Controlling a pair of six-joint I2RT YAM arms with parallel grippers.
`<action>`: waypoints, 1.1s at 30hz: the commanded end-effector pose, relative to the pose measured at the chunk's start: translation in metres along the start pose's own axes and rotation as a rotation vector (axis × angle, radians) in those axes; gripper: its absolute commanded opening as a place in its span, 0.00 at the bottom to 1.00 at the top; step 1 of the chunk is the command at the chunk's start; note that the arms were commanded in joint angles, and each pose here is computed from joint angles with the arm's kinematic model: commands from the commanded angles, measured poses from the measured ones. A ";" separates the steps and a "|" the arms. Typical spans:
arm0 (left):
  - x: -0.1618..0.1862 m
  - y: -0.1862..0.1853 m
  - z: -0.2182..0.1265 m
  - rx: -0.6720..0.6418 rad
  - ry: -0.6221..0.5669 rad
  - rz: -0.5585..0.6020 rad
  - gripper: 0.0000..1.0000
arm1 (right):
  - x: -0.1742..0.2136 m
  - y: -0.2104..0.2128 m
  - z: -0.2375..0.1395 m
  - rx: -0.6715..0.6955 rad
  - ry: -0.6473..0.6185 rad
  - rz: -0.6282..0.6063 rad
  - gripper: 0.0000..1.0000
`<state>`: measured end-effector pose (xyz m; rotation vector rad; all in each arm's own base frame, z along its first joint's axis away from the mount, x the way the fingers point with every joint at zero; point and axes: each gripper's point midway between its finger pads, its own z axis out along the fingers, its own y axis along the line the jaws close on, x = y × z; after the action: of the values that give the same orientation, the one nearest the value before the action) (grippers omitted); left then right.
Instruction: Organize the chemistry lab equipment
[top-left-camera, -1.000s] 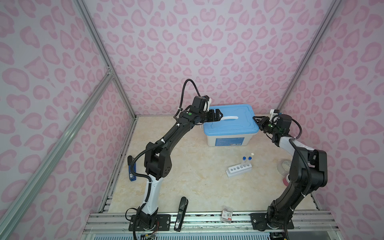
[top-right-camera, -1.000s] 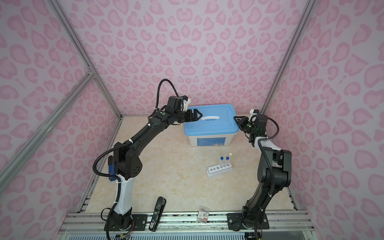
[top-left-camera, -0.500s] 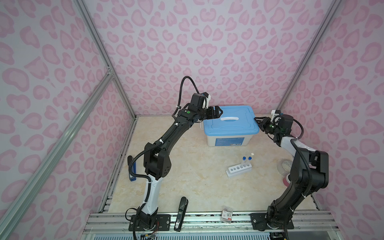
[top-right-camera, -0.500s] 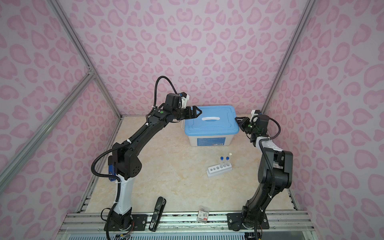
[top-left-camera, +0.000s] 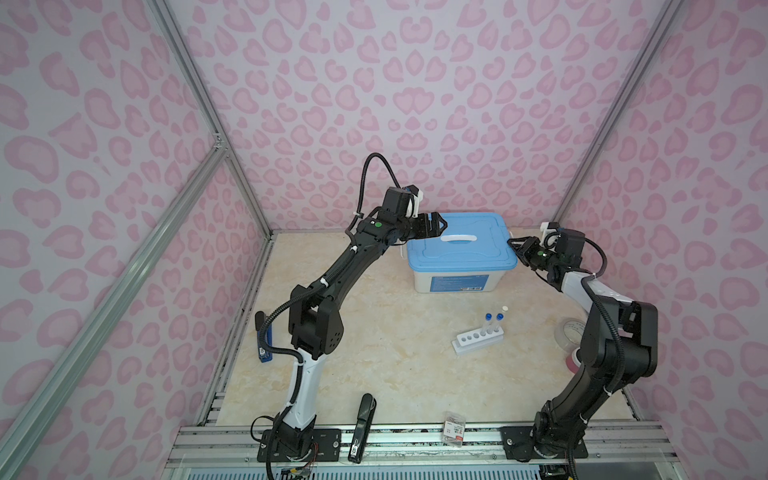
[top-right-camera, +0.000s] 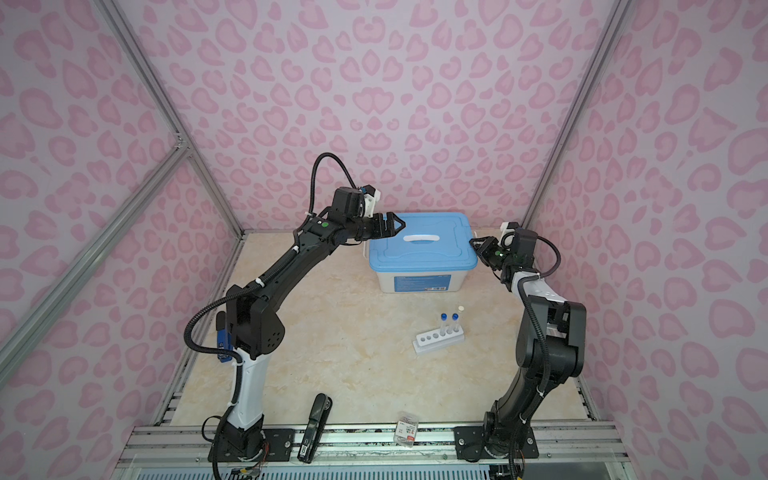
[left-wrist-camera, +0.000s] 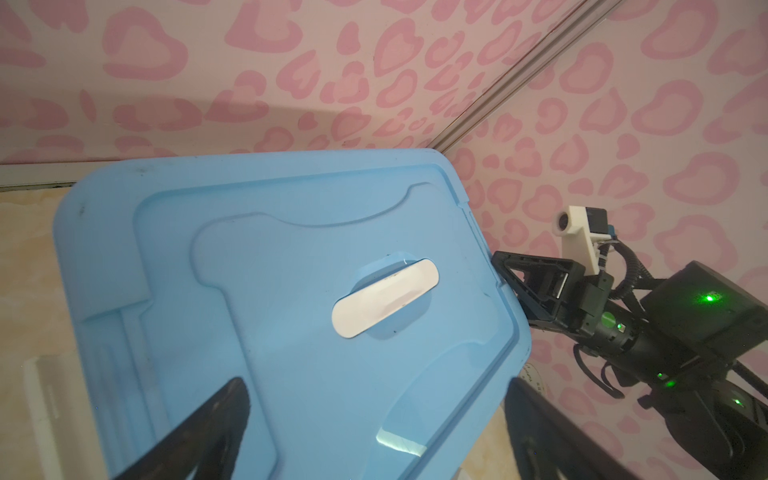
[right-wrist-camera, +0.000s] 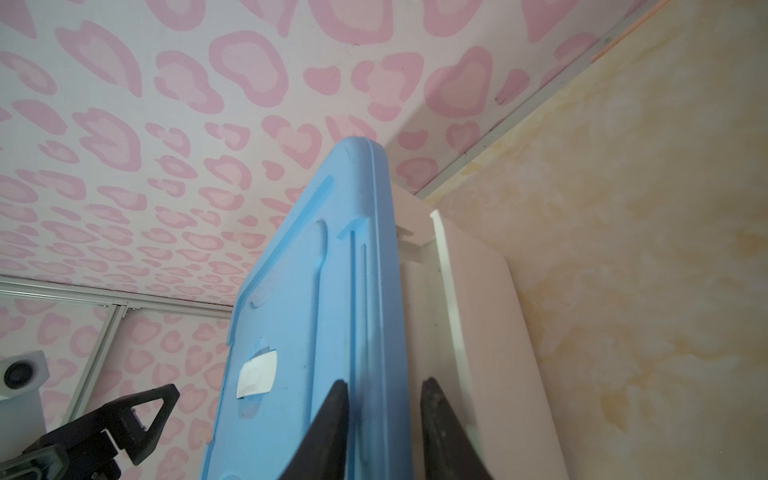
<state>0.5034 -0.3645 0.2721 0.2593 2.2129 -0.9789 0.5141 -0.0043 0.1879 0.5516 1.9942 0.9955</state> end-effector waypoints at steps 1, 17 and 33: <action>-0.001 -0.003 0.002 0.007 -0.003 0.032 0.98 | 0.001 -0.004 -0.003 0.044 0.005 -0.046 0.32; -0.043 -0.016 -0.074 -0.211 -0.242 0.282 0.77 | -0.006 0.001 -0.025 0.211 0.028 -0.230 0.49; -0.030 0.005 -0.097 -0.116 -0.215 0.205 0.34 | 0.004 0.002 -0.023 0.209 0.100 -0.303 0.58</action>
<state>0.4820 -0.2917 0.3081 0.2873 2.0776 -0.7029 0.4941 -0.0115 0.2040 0.3200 2.1729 0.6540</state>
